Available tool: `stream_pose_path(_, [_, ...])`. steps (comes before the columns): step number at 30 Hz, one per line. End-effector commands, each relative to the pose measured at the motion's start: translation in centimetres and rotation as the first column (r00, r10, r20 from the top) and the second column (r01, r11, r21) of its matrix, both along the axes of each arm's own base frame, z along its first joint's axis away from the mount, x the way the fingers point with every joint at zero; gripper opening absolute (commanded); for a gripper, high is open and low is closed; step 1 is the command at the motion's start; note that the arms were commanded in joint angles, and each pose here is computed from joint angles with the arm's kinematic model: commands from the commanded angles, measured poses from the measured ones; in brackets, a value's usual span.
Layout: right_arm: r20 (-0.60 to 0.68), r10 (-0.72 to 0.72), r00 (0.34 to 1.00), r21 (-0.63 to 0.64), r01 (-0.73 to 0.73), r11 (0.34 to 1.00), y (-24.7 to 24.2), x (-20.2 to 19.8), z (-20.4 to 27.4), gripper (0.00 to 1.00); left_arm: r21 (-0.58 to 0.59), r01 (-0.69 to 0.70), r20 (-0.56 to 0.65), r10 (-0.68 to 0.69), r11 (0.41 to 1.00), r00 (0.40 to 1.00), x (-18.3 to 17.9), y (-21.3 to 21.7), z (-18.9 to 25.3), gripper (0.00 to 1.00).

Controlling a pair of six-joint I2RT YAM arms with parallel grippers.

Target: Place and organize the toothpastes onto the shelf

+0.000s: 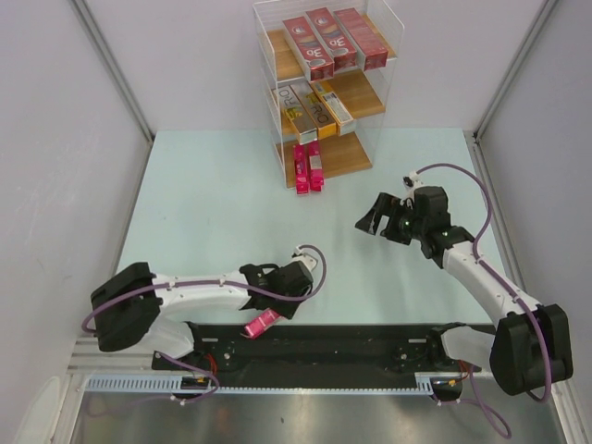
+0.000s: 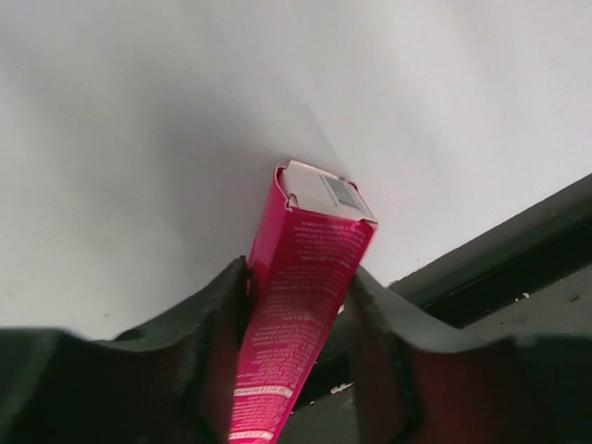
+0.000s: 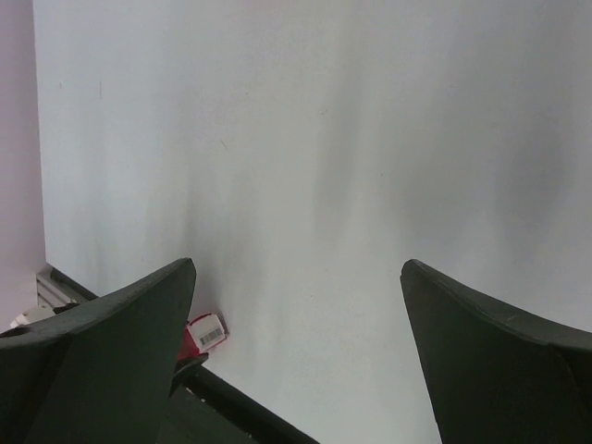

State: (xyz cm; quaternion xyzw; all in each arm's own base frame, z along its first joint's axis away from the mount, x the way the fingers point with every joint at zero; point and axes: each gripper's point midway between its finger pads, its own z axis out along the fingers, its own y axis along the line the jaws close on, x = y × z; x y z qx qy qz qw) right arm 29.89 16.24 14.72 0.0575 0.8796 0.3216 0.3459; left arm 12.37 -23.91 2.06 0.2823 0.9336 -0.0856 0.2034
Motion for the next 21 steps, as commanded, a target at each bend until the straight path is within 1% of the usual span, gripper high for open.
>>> stream_pose_path(1, [0.031, 0.024, 0.999, 0.005, -0.025, 1.000, 0.0, -0.4, 0.8, 1.00, -0.076, -0.001, 0.064, 0.006, 0.997, 0.998, 1.3, -2.0, 2.9, 0.39])
stream_pose_path(3, [0.033, 0.023, 0.999, 0.005, -0.023, 1.000, 0.0, -0.4, 0.8, 1.00, -0.115, 0.005, 0.091, 0.006, 0.993, 0.996, 1.7, -2.6, 4.4, 0.30])
stream_pose_path(6, [0.037, 0.028, 0.999, 0.006, -0.029, 1.000, 0.0, -0.6, 0.9, 1.00, -0.145, -0.005, 0.137, 0.025, 0.989, 0.990, 2.7, -2.7, 6.0, 0.30])
stream_pose_path(9, [0.039, 0.035, 0.999, 0.010, -0.035, 0.999, 0.1, -0.9, 1.1, 1.00, -0.207, -0.033, 0.171, 0.069, 0.978, 0.983, 4.0, -2.5, 8.1, 0.30])
stream_pose_path(13, [0.040, 0.047, 0.998, 0.032, -0.049, 0.998, 0.3, -1.4, 1.5, 1.00, -0.352, -0.055, 0.205, 0.134, 0.934, 0.969, 6.0, -2.1, 11.5, 0.29])
stream_pose_path(14, [0.047, 0.056, 0.997, 0.040, -0.058, 0.998, 0.6, -1.6, 1.8, 1.00, -0.414, -0.063, 0.211, 0.163, 0.908, 0.964, 6.5, -1.5, 12.9, 0.29])
stream_pose_path(15, [0.056, 0.068, 0.996, 0.052, -0.071, 0.996, 0.9, -1.8, 2.0, 1.00, -0.451, -0.064, 0.219, 0.179, 0.890, 0.959, 6.9, -1.3, 13.7, 0.29])
stream_pose_path(16, [0.062, 0.083, 0.995, 0.059, -0.086, 0.995, 1.2, -2.1, 2.1, 1.00, -0.512, -0.055, 0.236, 0.202, 0.857, 0.951, 7.4, -1.4, 15.1, 0.29])
stream_pose_path(17, [0.093, 0.106, 0.990, 0.072, -0.113, 0.991, 1.8, -2.3, 2.8, 1.00, -0.570, -0.053, 0.239, 0.227, 0.820, 0.944, 7.7, -0.5, 16.4, 0.29])
stream_pose_path(19, [0.116, 0.147, 0.982, 0.096, -0.159, 0.983, 2.9, -3.1, 3.4, 1.00, -0.657, -0.046, 0.258, 0.282, 0.752, 0.924, 8.4, 0.0, 18.7, 0.29])
stream_pose_path(20, [0.152, 0.187, 0.971, 0.109, -0.204, 0.973, 4.0, -3.9, 3.8, 1.00, -0.695, -0.054, 0.270, 0.330, 0.717, 0.905, 8.9, 1.2, 19.9, 0.29])
stream_pose_path(21, [0.164, 0.208, 0.964, 0.125, -0.230, 0.965, 4.7, -4.4, 4.2, 1.00, -0.729, -0.055, 0.255, 0.345, 0.683, 0.904, 8.8, 1.4, 20.7, 0.29])
